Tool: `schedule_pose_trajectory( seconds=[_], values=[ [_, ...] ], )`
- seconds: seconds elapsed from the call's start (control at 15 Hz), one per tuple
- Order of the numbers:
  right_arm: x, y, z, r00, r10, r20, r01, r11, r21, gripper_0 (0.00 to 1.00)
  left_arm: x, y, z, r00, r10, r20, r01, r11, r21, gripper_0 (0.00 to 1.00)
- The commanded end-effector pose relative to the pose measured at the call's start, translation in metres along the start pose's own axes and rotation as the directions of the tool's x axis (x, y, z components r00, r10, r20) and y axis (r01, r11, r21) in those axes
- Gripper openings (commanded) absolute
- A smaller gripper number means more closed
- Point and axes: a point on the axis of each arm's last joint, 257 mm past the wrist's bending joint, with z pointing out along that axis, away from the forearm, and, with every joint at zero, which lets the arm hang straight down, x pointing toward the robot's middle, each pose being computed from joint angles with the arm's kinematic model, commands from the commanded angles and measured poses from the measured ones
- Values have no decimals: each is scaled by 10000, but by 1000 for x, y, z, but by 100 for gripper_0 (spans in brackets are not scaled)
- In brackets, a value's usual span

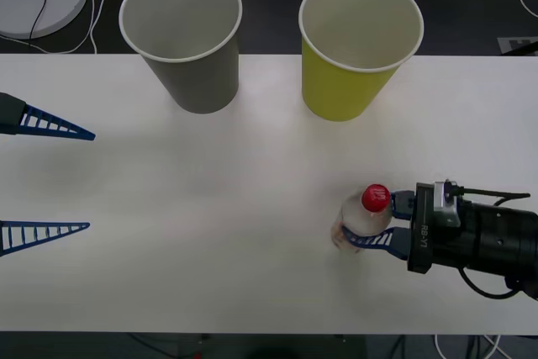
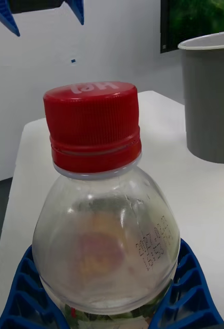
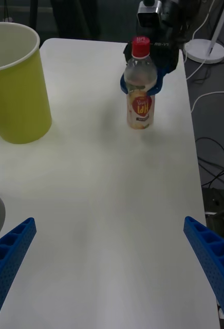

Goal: Put the can into the green bin and the plastic bottle into the gray bin

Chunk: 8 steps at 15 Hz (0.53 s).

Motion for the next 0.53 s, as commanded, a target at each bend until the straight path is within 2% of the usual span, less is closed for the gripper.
schedule_pose_trajectory(
  seconds=[0.07,0.2,0.33,0.53],
  values=[
    [-12,-13,-13,9991,361,-230,-353,9988,346,0,0,0,0,10000,0,0,0,10000,-1,100],
    [-22,-25,-23,9983,491,-315,-470,9968,645,0,0,0,0,10000,0,0,0,10000,-1,100],
    [-34,-38,-34,9991,174,-383,-136,9952,972,0,0,0,0,10000,0,0,0,10000,-1,100],
    [-58,-43,-46,9985,410,-361,-368,9931,1115,0,0,0,0,10000,0,0,0,10000,-1,100]
  ],
)
